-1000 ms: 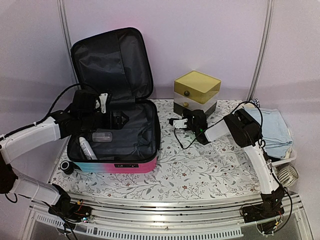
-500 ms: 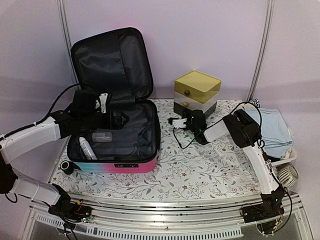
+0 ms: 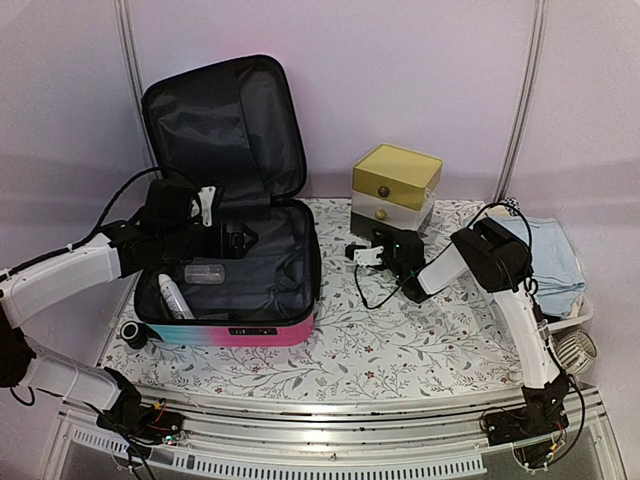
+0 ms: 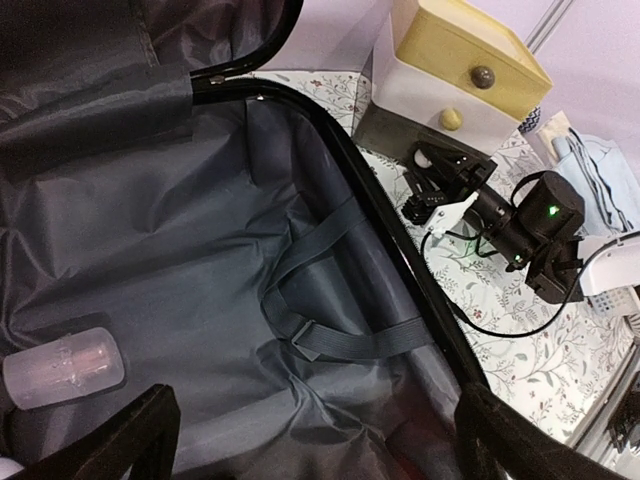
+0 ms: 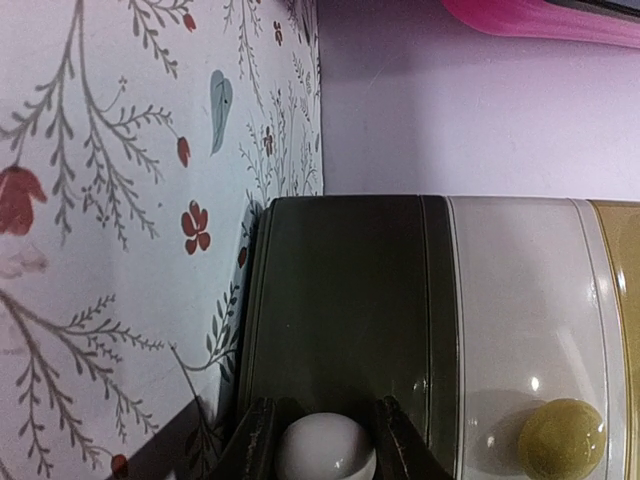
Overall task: Open, take out, and arrange the luggage
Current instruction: Move the storage box to the center of the board.
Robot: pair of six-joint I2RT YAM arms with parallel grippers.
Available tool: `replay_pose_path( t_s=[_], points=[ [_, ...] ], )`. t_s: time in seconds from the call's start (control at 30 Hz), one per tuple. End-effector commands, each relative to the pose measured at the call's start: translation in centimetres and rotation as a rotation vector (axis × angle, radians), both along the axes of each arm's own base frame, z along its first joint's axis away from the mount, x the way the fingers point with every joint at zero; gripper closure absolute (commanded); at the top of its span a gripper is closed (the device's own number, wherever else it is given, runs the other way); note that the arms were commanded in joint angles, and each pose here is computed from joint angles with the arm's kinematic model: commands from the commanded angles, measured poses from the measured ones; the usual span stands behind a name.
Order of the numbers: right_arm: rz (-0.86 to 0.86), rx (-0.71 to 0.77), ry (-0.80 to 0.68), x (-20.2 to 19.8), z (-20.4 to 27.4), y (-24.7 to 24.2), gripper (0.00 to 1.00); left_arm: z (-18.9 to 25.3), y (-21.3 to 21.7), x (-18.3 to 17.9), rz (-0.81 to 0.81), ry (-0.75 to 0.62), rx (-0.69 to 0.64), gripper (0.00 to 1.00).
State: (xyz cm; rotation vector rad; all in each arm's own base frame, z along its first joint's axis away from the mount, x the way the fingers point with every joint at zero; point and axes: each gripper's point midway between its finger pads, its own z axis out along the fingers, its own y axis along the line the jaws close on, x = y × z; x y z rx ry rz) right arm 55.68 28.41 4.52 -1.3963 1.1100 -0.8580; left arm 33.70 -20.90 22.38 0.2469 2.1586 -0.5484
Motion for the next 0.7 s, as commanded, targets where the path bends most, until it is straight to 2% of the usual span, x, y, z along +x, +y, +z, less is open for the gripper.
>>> replay_pose_path(
  t_s=[0.0, 0.23, 0.67],
  points=[
    [-0.024, -0.049, 0.125, -2.2, -4.7, -1.8, 0.92, 1.5, -0.1, 0.4, 0.002, -0.031, -0.029, 0.02],
    [-0.003, -0.043, 0.142, -5.1, -5.2, -2.3, 0.92, 1.5, -0.1, 0.3, -0.001, -0.032, -0.03, 0.02],
    [0.036, -0.04, 0.162, -8.4, -5.1, -2.5, 0.93, 1.5, -0.1, 0.2, -0.004, -0.031, -0.036, 0.02]
  ],
)
